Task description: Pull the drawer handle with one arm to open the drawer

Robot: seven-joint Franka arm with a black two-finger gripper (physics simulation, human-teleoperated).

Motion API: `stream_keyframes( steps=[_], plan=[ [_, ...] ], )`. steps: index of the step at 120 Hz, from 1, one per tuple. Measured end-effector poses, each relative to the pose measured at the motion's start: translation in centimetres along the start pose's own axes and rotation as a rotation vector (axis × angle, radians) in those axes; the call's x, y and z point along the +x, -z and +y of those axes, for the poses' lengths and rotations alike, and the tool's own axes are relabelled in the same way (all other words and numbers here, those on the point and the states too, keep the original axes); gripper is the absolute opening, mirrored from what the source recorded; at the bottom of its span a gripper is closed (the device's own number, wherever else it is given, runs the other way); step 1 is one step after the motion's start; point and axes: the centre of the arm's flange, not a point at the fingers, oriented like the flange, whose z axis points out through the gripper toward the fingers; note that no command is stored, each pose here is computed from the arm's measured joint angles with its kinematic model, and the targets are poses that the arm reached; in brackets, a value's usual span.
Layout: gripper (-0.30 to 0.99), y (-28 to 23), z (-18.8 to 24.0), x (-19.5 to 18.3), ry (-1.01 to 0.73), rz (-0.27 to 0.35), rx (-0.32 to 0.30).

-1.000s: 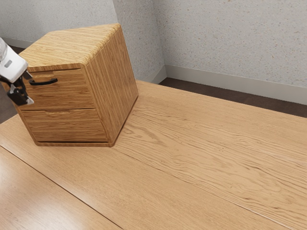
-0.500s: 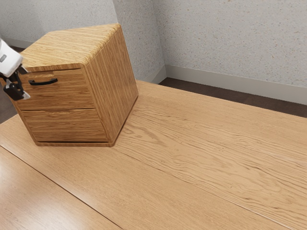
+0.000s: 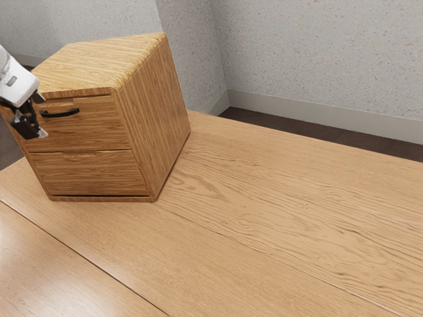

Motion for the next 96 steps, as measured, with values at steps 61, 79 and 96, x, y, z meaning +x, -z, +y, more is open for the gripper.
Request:
stream_keyframes(
  steps=[61, 79, 96],
  plan=[
    [0.69, -2.5, 0.3, 1.4, 0.007, 0.024, -0.002],
    [0.69, -3.2, 0.2, 1.6, 0.012, 0.023, -0.001],
    [0.7, -4.2, 1.3, 2.3, 0.011, 0.033, -0.022]
  ],
)
